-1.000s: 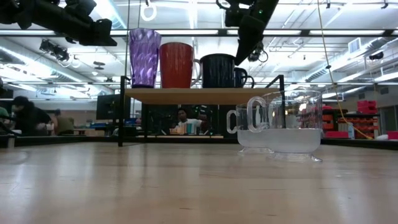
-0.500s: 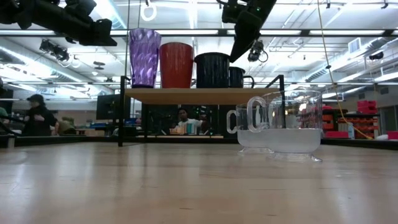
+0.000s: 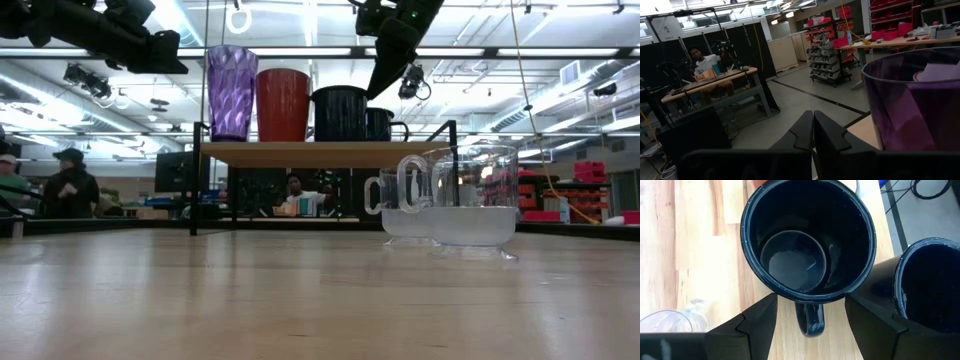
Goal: Stack small to large cups/mugs on shelf
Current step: Adjust the dark blue mugs on the shelf
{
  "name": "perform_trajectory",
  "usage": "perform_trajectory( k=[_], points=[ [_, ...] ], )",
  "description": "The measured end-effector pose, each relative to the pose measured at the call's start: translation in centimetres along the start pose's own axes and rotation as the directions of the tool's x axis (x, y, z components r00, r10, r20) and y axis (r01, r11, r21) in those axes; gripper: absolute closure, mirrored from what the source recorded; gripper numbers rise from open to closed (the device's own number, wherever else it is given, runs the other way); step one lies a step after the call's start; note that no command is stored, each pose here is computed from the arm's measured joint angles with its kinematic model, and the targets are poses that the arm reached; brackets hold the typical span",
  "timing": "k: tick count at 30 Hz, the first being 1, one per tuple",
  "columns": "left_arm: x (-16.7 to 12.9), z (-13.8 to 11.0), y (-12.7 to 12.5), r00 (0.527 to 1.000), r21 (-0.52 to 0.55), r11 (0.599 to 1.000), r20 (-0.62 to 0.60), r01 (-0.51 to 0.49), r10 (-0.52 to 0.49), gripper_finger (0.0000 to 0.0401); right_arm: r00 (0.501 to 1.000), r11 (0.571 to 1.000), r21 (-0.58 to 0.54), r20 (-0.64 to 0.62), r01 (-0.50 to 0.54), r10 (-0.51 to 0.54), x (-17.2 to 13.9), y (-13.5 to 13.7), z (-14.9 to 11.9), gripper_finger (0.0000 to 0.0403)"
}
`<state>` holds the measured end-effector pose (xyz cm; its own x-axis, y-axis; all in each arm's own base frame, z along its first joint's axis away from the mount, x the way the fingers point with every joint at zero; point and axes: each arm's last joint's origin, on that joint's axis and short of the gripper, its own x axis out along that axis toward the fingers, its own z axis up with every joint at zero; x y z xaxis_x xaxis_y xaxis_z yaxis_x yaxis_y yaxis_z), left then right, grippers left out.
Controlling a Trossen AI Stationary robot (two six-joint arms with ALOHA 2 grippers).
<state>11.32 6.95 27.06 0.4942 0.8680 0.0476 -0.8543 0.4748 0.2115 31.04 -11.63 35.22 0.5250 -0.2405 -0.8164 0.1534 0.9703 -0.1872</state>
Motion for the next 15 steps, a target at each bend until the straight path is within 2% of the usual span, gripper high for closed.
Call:
perform_trajectory(
  k=[8,15],
  points=[
    [0.0,0.0,0.0,1.000,0.001,1.000,0.000,0.000,0.000,0.0385,1.000,1.000,0.006,-0.027,-0.007,0.008,0.0,0.1,-0.3,0.0163],
    [0.0,0.0,0.0,1.000,0.001,1.000,-0.001,0.000,0.000,0.0386,0.999,0.999,0.041,-0.045,-0.002,0.004,-1.4,-0.5,-0.1,0.0163]
  ],
)
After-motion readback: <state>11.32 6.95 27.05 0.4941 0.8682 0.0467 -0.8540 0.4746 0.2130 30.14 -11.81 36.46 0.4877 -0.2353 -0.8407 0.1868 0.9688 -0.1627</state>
